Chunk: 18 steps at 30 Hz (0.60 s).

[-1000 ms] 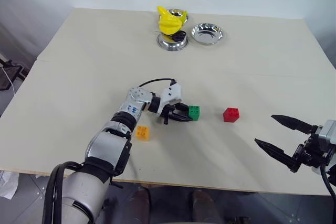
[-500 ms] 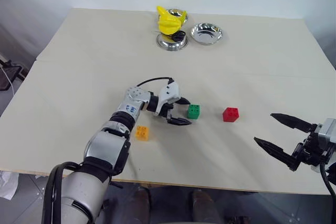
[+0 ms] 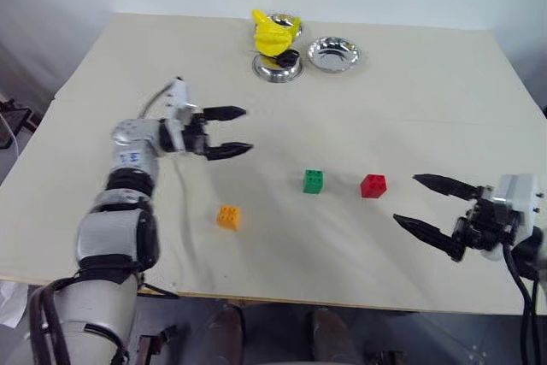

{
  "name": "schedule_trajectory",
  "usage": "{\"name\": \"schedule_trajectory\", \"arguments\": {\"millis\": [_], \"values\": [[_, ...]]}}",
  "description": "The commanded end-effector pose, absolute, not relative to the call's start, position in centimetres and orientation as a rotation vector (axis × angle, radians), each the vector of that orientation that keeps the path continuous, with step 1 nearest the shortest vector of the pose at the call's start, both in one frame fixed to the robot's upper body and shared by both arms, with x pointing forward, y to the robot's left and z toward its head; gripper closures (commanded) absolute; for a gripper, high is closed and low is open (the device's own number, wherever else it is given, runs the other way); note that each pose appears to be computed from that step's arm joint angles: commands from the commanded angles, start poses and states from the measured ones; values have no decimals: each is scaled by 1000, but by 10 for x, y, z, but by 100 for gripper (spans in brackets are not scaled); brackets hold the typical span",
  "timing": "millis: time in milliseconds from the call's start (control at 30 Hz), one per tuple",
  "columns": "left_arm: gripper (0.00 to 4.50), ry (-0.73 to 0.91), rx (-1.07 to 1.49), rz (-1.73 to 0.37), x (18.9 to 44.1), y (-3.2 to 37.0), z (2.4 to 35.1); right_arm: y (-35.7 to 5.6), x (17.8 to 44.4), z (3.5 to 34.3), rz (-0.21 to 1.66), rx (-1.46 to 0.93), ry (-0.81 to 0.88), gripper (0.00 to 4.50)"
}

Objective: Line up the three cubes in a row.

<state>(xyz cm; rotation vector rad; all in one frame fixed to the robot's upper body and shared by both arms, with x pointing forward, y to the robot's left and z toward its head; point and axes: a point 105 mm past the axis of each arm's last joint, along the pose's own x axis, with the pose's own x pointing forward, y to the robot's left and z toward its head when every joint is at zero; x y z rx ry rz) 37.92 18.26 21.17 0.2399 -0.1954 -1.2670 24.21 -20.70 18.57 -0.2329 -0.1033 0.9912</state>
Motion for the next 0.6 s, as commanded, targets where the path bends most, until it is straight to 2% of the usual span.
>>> {"name": "schedule_trajectory", "arguments": {"millis": [33, 333, 433, 500, 600], "values": [[2, -178, 280, -1169, 351, 238, 209, -185, 237, 186, 1152, -319, -134, 0], [2, 77, 281, -832, 263, 340, 158, -158, 234, 180, 1331, -356, -193, 0], [2, 180, 290, -829, 229, 348, 139, -157, 233, 176, 1364, -352, -183, 0], [2, 220, 262, -830, 210, 348, 132, -156, 230, 181, 1404, -334, -243, 0], [2, 180, 248, -817, 206, 339, 132, -166, 233, 180, 1383, -304, -230, 0]]}}
